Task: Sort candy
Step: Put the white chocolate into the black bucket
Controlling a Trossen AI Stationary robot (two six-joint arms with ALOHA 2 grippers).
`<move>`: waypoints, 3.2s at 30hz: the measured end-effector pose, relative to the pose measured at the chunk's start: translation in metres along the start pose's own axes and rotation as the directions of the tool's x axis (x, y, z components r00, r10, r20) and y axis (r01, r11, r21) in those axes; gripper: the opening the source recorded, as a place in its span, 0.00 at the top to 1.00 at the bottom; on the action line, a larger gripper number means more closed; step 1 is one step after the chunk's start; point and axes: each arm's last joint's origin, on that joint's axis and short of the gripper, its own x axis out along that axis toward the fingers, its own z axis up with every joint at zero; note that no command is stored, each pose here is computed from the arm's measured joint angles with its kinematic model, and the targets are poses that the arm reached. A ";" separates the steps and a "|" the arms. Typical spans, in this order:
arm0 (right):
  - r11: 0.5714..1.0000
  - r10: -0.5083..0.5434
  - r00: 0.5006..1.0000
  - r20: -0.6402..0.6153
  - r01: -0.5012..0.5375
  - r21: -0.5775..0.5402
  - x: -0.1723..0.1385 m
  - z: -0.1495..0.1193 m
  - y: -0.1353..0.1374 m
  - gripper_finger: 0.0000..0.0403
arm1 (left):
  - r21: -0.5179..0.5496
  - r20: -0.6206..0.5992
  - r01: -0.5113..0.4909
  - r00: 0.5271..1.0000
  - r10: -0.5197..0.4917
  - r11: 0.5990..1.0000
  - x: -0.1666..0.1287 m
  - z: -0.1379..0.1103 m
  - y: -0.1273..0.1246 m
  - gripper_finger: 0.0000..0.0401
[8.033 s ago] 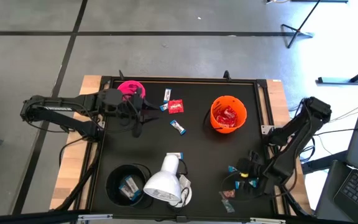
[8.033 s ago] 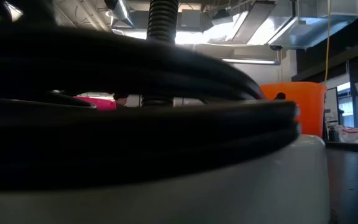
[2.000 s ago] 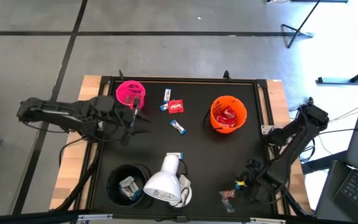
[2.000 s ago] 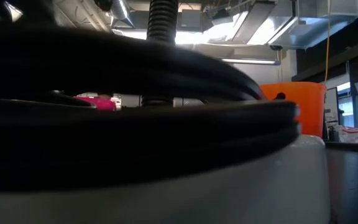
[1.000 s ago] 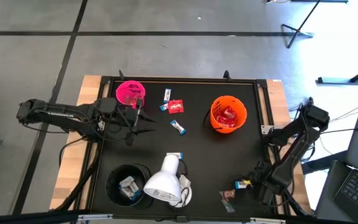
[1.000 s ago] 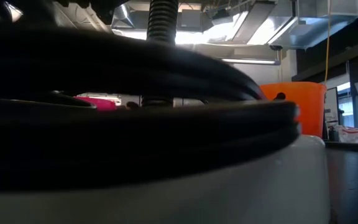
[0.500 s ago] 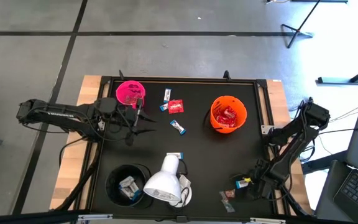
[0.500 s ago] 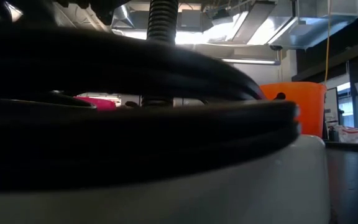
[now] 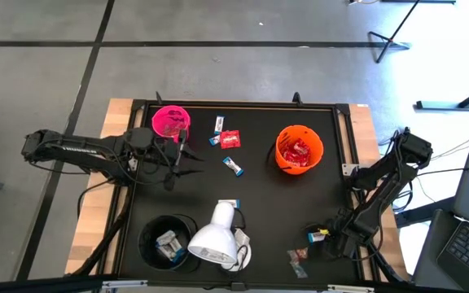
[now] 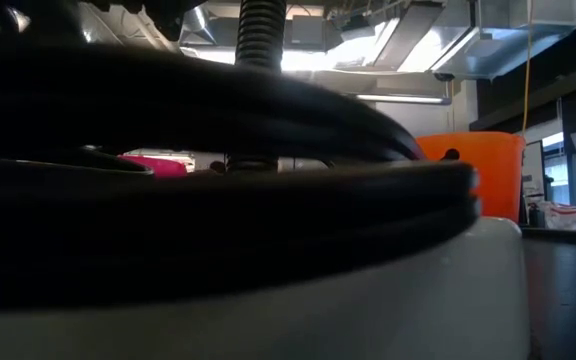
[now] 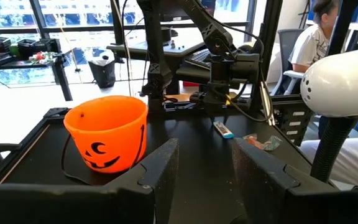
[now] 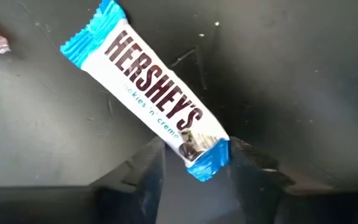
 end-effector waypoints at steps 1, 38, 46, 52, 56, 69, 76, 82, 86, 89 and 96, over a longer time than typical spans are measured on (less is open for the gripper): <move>1.000 -0.002 1.000 0.000 0.002 0.001 0.000 0.000 0.000 0.60 | 0.000 0.000 0.000 1.000 0.000 1.000 0.000 0.000 0.000 0.64; 0.996 0.083 0.947 0.309 -0.070 -0.052 -0.025 0.008 0.024 1.00 | -0.056 0.014 0.002 1.000 -0.001 0.998 0.000 0.002 0.000 0.64; 0.995 0.089 0.878 0.469 -0.104 0.007 -0.035 0.028 0.022 1.00 | -0.051 0.102 -0.020 0.994 0.025 0.998 -0.001 0.010 0.001 0.64; 0.997 0.076 0.853 0.517 -0.071 -0.030 -0.049 0.059 0.029 1.00 | -0.074 0.145 -0.061 0.987 0.072 0.995 -0.001 0.014 0.002 0.64; 0.995 0.086 0.819 0.567 -0.037 -0.096 -0.066 0.079 0.037 1.00 | -0.094 0.145 -0.060 0.987 0.073 0.994 -0.001 0.014 0.002 0.64; 0.989 0.027 0.686 0.727 0.089 -0.120 -0.112 0.132 0.042 1.00 | -0.117 0.146 -0.028 0.988 0.045 0.993 0.008 0.012 -0.003 0.64; 0.991 -0.076 0.607 0.791 0.135 -0.008 -0.123 0.160 0.031 1.00 | -0.119 0.173 -0.043 0.983 0.064 0.992 0.027 0.007 -0.001 0.64; 0.994 -0.064 0.515 0.855 0.108 0.009 -0.140 0.184 0.032 1.00 | -0.128 0.132 -0.102 0.984 0.119 0.986 0.040 -0.002 0.003 0.63; 0.994 -0.066 0.467 0.882 0.105 0.018 -0.148 0.199 0.029 1.00 | -0.133 0.135 -0.090 0.985 0.108 0.987 0.046 -0.005 0.004 0.58; 0.994 -0.074 0.437 0.896 0.101 0.032 -0.152 0.209 0.025 1.00 | -0.177 0.139 -0.085 0.984 0.110 0.981 0.050 -0.004 0.006 0.53; 0.993 -0.084 0.383 0.920 0.107 0.046 -0.159 0.221 0.021 1.00 | -0.291 0.158 -0.153 0.966 0.205 0.944 0.065 0.007 0.011 0.49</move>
